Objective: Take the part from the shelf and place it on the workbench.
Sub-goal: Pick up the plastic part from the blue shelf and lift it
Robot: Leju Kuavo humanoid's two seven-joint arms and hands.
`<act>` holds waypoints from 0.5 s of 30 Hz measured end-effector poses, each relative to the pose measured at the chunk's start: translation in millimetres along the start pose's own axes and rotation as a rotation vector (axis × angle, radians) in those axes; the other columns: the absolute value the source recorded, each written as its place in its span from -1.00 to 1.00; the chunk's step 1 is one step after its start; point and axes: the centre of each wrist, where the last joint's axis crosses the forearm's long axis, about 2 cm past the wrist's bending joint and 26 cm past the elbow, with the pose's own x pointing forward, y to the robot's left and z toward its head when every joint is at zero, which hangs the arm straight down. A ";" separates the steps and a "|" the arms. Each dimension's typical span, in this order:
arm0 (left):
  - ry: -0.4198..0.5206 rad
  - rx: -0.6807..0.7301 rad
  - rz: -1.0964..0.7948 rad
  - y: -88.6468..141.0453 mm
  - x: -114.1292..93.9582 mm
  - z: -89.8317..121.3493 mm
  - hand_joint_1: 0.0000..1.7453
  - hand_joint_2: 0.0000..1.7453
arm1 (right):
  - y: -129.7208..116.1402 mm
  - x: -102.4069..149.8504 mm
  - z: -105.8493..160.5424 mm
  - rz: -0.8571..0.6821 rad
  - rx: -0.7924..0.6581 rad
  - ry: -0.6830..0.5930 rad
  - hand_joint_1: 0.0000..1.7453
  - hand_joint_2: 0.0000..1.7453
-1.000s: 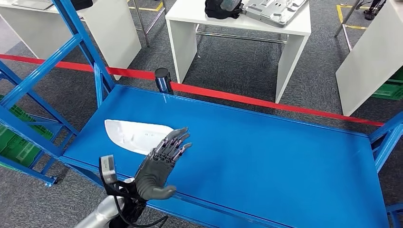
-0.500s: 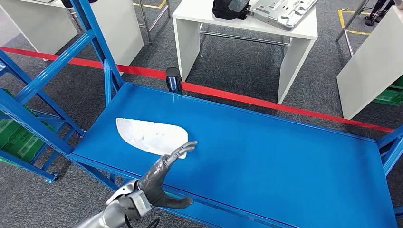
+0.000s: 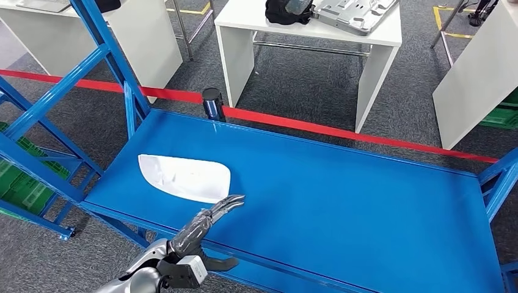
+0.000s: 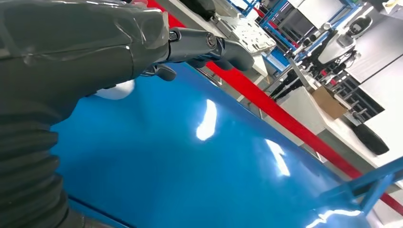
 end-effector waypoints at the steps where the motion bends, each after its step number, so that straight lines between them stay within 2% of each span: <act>1: 0.003 -0.001 -0.003 0.5 -0.9 0.9 -1.00 1.00 | 0.1 0.7 0.1 0.000 0.000 -0.001 -1.00 -1.00; 15: 0.027 -0.018 -0.009 -1.9 -5.7 6.0 -1.00 1.00 | -1.9 1.4 0.2 0.001 -0.002 0.000 -1.00 -1.00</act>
